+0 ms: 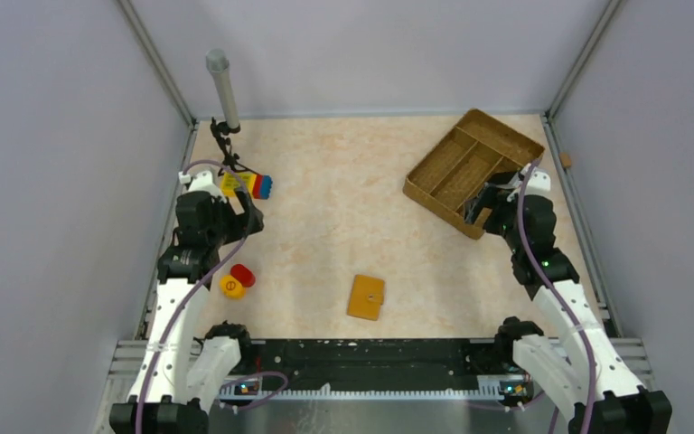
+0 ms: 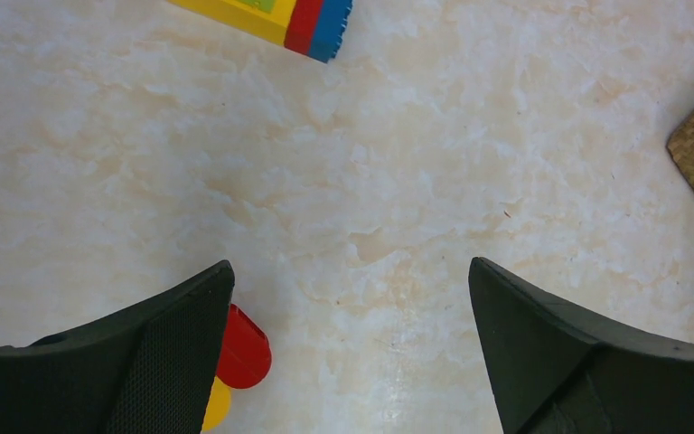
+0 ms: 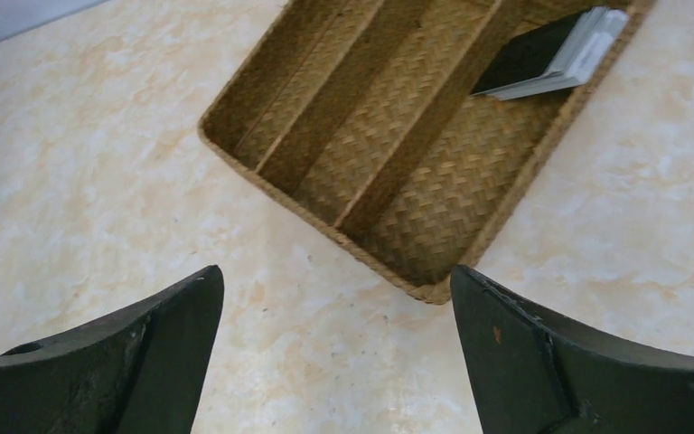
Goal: Put the credit cards into the card holder
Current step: Open the card holder at the center of the board.
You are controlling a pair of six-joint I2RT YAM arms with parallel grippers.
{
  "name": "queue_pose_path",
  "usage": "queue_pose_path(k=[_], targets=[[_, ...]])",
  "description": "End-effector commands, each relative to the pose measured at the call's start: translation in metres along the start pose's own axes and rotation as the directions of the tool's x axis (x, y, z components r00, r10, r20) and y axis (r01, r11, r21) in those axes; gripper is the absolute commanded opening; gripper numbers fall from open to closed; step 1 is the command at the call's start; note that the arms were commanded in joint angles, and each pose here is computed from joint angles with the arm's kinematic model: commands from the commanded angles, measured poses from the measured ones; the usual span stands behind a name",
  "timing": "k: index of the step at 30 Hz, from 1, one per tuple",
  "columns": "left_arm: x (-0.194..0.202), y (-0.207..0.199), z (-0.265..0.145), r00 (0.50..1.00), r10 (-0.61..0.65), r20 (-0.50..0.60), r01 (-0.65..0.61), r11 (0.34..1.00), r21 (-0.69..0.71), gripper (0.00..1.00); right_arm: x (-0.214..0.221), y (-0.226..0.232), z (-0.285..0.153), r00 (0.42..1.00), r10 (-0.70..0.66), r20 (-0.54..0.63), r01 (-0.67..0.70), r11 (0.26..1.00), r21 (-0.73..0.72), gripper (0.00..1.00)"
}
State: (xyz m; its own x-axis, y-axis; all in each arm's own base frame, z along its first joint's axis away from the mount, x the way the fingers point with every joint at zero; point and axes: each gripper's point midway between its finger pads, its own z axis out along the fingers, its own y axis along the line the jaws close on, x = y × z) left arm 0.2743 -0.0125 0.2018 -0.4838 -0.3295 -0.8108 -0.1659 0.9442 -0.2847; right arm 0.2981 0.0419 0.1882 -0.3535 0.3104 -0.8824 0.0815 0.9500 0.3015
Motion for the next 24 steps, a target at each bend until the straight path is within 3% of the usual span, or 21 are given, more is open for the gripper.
queue_pose_path(k=[1, 7, 10, 12, 16, 24], targets=[[0.006, -0.026, -0.001, 0.999, 0.025, -0.045, -0.018, 0.99, 0.141, 0.99, -0.016, 0.038, -0.004, 0.999, -0.041, 0.035, 0.047, 0.977, -0.207, 0.91], [0.062, -0.083, -0.003, 0.976, 0.087, -0.2, -0.022, 0.953, 0.304, 0.99, 0.024, 0.088, -0.006, 0.984, -0.1, -0.149, 0.029, 0.908, -0.419, 0.85], [0.096, -0.122, -0.01, 0.953, 0.068, -0.296, 0.078, 0.889, 0.452, 0.99, 0.056, 0.114, -0.015, 0.959, -0.153, -0.24, 0.02, 0.878, -0.478, 0.83], [0.117, -0.143, -0.019, 0.93, 0.043, -0.364, 0.172, 0.826, 0.537, 0.99, 0.078, 0.128, -0.022, 0.943, -0.117, -0.313, -0.057, 0.867, -0.495, 0.81], [0.169, -0.155, -0.025, 0.875, -0.03, -0.483, 0.331, 0.766, 0.552, 0.99, 0.13, 0.158, -0.044, 0.873, -0.041, -0.486, -0.255, 0.812, -0.526, 0.74], [0.207, -0.16, -0.033, 0.812, -0.065, -0.58, 0.436, 0.729, 0.528, 0.98, 0.205, 0.176, -0.069, 0.769, -0.016, -0.639, -0.377, 0.796, -0.474, 0.67]])
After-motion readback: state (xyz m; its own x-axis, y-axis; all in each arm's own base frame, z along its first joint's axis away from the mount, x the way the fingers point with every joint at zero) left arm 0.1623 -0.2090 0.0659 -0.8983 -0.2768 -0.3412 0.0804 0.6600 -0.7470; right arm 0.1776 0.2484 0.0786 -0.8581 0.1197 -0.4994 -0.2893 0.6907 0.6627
